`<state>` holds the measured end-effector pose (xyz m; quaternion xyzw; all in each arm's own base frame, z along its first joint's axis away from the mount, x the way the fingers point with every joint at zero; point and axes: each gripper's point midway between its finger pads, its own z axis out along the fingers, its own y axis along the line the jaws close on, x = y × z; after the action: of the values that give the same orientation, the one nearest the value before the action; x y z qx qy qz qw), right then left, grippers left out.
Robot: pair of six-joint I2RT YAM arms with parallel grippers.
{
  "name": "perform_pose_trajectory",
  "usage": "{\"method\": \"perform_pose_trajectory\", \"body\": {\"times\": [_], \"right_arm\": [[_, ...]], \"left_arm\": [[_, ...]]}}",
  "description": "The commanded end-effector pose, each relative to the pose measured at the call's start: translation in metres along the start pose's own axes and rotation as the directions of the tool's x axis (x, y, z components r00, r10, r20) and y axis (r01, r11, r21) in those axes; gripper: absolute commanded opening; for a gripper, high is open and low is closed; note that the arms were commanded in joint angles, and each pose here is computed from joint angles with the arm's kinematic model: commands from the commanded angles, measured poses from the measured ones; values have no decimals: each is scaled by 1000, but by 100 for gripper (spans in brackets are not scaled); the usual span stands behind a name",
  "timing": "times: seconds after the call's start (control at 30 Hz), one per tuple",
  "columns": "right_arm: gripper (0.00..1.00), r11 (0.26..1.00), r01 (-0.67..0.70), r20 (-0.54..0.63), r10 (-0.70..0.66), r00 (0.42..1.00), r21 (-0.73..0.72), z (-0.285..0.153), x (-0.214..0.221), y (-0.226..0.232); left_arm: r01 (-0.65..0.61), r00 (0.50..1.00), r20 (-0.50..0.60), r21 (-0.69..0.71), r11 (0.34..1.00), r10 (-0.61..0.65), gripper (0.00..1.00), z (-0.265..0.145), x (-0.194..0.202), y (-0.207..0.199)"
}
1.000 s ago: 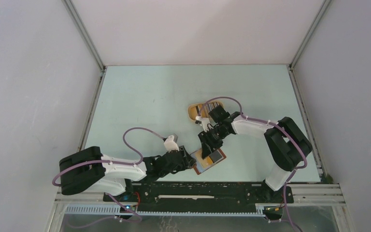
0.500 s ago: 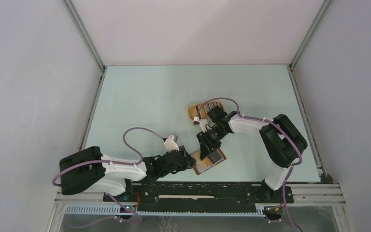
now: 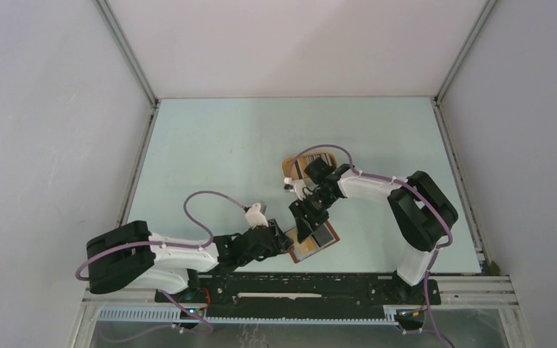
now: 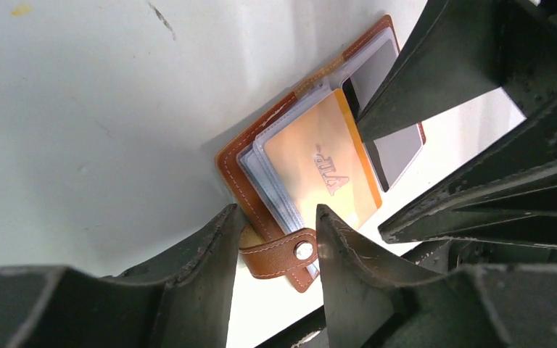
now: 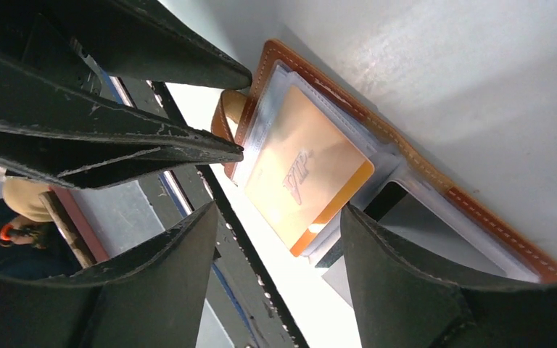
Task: Put the credit cards into the card holder
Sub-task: Insert the credit card into the card holder.
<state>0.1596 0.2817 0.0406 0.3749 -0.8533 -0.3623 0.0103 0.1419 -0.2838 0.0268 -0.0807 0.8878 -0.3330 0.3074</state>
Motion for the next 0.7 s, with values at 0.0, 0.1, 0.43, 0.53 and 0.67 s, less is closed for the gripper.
{"method": "perform_pose_trajectory", "body": {"times": [0.0, 0.1, 0.43, 0.53, 0.67], "right_arm": [[73, 983, 183, 42, -182, 982, -6, -23, -17, 15], [74, 959, 282, 37, -282, 959, 3, -35, -15, 20], [73, 896, 443, 174, -443, 879, 38, -95, -19, 38], [73, 888, 457, 234, -457, 858, 55, -113, -20, 42], [73, 886, 456, 295, -458, 838, 80, -132, -21, 41]], "left_arm": [[-43, 999, 12, -36, 998, 43, 49, -6, 0, 17], [-48, 998, 30, -34, 998, 49, 50, -9, -5, 17], [-102, 988, 123, 29, 994, 98, 60, -31, -31, 6], [-125, 984, 133, 58, 991, 116, 63, -36, -34, 2], [-159, 982, 118, 92, 983, 147, 63, -42, -33, -4]]}}
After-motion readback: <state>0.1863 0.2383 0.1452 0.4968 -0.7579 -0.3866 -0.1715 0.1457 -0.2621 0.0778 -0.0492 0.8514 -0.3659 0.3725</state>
